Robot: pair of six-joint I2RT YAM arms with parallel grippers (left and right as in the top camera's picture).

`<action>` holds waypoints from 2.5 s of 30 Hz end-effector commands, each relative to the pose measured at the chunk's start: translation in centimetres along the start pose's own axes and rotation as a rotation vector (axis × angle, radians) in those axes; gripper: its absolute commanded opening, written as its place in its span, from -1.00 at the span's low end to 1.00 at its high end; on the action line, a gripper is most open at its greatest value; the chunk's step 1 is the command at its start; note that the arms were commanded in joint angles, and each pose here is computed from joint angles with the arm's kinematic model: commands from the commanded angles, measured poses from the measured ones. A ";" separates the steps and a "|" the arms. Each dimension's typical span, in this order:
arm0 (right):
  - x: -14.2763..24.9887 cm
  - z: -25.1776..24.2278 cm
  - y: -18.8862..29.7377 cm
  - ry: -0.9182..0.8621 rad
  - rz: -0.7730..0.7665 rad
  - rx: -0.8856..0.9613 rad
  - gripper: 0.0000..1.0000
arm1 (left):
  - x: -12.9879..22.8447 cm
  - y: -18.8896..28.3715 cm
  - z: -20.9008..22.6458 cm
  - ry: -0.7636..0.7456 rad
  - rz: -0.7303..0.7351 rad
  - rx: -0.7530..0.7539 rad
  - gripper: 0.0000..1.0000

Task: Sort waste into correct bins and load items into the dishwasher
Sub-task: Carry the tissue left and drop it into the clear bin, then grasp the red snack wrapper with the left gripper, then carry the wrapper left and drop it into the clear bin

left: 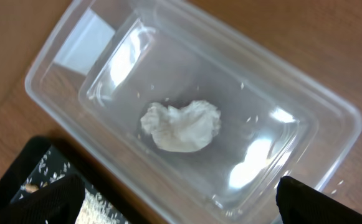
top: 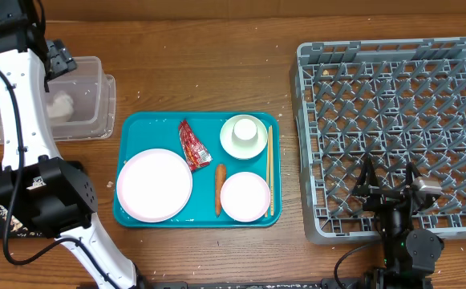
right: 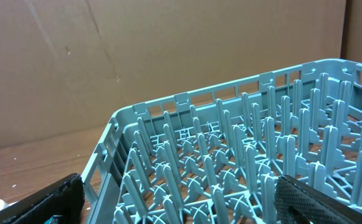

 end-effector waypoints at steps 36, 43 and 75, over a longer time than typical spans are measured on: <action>0.2 -0.1 0.0 0.004 -0.003 0.007 1.00 | 22.1 0.0 -14.1 -0.404 0.674 0.325 0.62; 0.2 -0.1 0.0 0.004 -0.003 0.007 1.00 | 24.1 -2.1 -14.3 -0.386 0.660 0.323 0.35; 0.2 -0.1 0.0 0.004 -0.003 0.007 1.00 | 14.6 5.0 -13.4 -0.294 0.399 0.378 -0.92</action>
Point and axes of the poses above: each gripper's point midway between its finger pads, its own y axis back along the fingers, its own z axis along the line the jaws close on, x = y × z, the point moved 10 cm from there along y, back along the fingers, and after that the axes turned 8 degrees about y, right-handed, at the moved point
